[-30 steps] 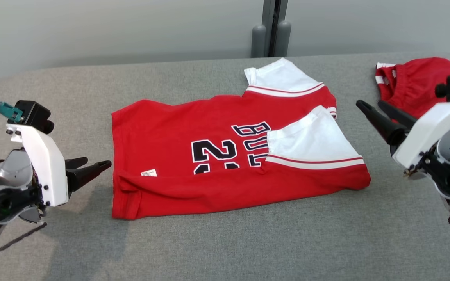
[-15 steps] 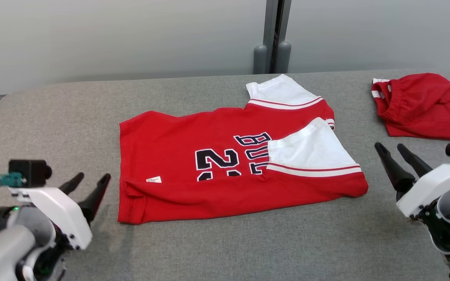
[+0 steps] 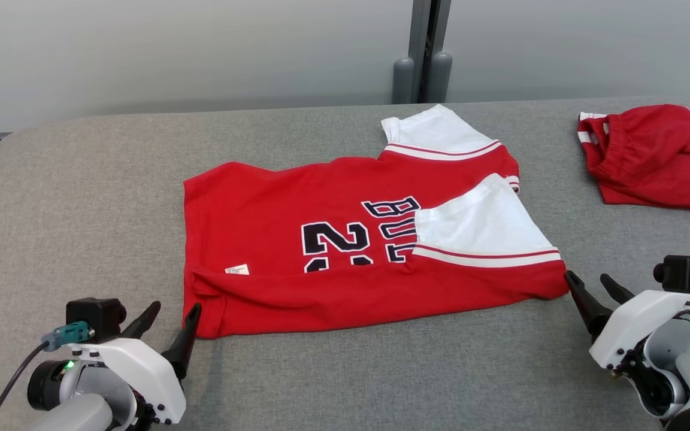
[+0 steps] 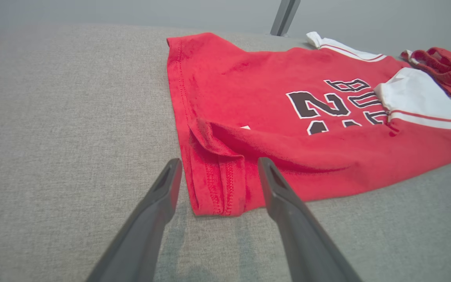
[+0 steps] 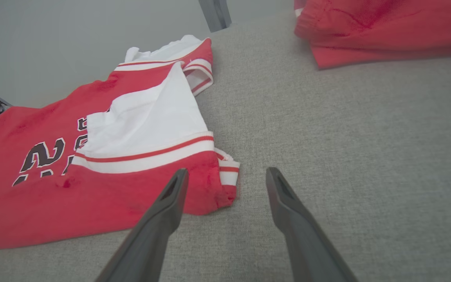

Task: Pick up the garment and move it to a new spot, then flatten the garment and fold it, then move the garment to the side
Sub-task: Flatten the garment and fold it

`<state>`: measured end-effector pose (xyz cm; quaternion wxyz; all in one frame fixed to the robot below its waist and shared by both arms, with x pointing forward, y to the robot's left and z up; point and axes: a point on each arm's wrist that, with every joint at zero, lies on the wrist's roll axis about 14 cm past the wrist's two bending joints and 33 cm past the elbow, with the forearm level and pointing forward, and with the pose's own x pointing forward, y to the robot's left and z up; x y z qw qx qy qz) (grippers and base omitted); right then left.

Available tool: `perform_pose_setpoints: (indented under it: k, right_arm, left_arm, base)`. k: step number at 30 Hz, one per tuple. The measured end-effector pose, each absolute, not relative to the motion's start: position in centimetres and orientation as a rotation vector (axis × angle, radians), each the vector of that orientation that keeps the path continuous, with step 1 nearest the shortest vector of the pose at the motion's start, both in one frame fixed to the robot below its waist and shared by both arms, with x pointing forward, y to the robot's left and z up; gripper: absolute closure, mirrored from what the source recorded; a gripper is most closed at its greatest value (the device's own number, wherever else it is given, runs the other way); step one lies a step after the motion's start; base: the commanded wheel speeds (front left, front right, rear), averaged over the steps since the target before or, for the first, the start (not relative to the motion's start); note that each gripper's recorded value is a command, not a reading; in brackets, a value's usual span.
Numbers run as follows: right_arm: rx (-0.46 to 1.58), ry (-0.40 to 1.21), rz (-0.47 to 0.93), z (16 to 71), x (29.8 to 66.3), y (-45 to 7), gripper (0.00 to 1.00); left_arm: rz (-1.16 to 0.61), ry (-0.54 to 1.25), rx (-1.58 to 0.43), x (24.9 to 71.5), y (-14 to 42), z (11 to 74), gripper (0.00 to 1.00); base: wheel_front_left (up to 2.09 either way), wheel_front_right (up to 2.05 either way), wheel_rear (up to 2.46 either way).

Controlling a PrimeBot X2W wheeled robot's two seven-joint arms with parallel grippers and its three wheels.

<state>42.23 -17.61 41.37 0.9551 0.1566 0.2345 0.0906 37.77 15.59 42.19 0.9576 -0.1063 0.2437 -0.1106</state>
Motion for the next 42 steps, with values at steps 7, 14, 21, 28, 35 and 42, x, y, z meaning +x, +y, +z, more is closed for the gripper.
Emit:
perform_pose_setpoints:
  k: [7,14,21,28,35,42]
  right_arm:
    - [0.356,0.537,0.161,39.7,42.8,-16.7,0.00]
    - [0.379,0.611,0.157,38.2,42.8,-15.9,0.00]
    - [0.392,0.646,0.151,37.6,43.2,-15.6,0.00]
    - [0.401,0.678,0.177,37.4,43.0,-14.7,0.35]
    - [0.416,0.687,0.201,37.5,42.5,-13.7,1.00]
    - [0.421,0.636,0.211,38.7,42.9,-13.7,1.00]
  left_arm:
    - [-0.224,0.570,-0.211,36.9,15.1,39.9,0.00]
    - [-0.239,0.640,-0.221,36.3,14.3,37.8,0.00]
    - [-0.229,0.657,-0.197,37.3,14.5,36.7,0.00]
    - [-0.263,0.692,-0.191,37.4,13.4,35.8,0.00]
    - [-0.260,0.686,-0.189,37.6,13.7,35.7,1.00]
    - [-0.272,0.674,-0.197,37.6,13.6,36.3,1.00]
  base:
    - [0.00,0.00,0.00]
    - [0.00,0.00,0.00]
    - [0.00,0.00,0.00]
    - [0.00,0.00,0.00]
    - [0.00,0.00,0.00]
    - [0.00,0.00,0.00]
